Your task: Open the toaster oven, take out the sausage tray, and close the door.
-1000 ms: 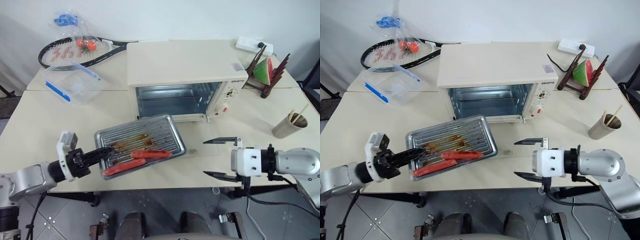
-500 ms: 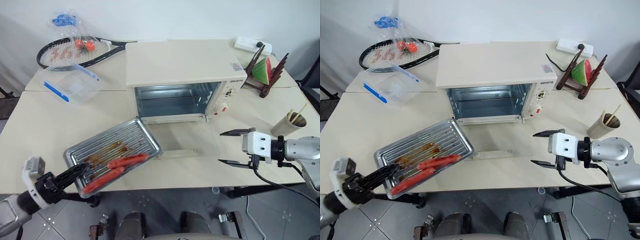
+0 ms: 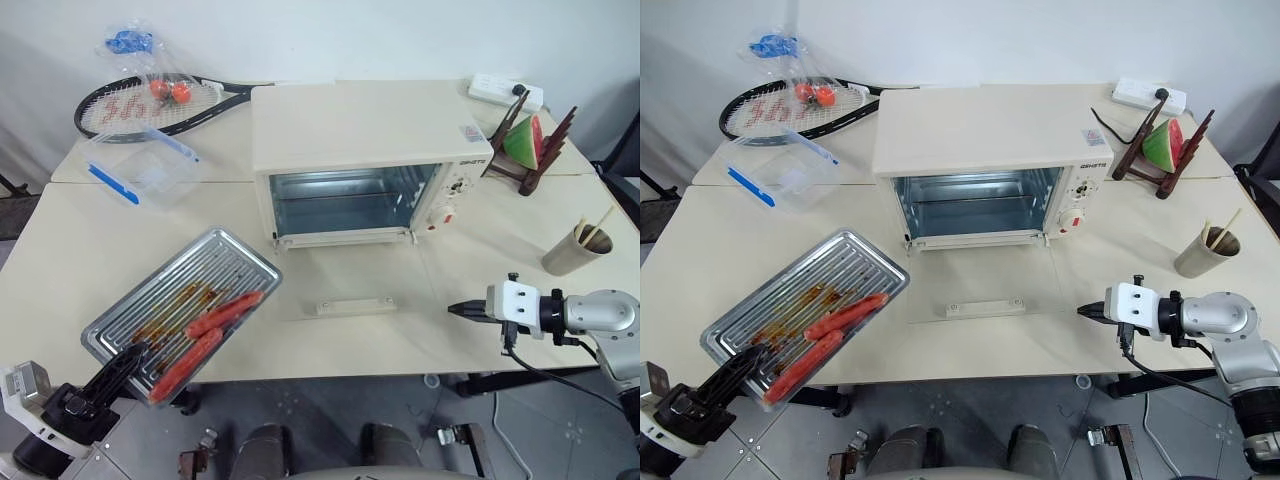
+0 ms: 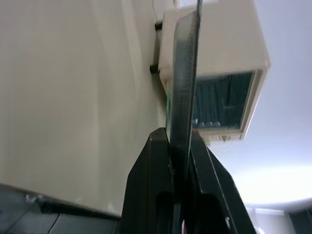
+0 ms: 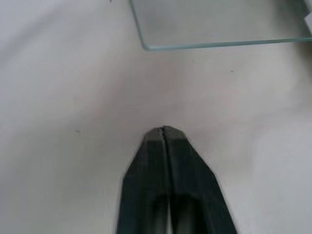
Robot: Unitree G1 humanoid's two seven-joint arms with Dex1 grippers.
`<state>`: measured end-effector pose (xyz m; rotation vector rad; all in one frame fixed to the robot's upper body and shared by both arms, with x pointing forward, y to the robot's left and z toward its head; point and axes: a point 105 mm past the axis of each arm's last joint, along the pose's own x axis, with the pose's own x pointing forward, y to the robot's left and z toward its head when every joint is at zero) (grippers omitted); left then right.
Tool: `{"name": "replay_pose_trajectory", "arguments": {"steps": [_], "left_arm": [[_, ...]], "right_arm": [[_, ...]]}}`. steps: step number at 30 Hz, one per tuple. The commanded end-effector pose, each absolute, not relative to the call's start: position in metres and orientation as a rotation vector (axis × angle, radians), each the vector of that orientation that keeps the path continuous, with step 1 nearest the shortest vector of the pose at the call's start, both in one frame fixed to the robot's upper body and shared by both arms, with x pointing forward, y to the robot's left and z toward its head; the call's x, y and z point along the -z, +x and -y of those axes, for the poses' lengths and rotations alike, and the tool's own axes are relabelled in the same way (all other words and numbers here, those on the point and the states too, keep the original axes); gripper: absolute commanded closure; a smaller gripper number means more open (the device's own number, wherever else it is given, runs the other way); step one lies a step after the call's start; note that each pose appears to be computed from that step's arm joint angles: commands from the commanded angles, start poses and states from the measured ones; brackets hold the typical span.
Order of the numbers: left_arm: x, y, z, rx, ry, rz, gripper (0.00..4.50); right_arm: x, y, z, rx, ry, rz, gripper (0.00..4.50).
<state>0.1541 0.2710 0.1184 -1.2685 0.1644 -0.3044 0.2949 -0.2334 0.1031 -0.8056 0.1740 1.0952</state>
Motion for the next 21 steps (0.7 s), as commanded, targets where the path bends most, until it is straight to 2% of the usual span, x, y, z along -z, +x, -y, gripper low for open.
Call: {"name": "replay_pose_trajectory", "arguments": {"steps": [1, 10, 21], "left_arm": [[-0.121, 0.152, -0.274, 0.246, -1.273, -0.113, 4.50], [-0.115, 0.153, -0.280, 0.165, -1.295, -0.087, 4.50], [-0.109, 0.160, -0.273, 0.167, -1.321, -0.116, 4.50]], "right_arm": [[-0.101, 0.291, 0.223, -1.136, -0.743, -0.146, 4.47], [-0.137, 0.301, 0.189, -1.136, -0.595, 0.012, 4.47], [-0.194, 0.310, 0.165, -1.116, -0.524, 0.154, 4.47]]}}
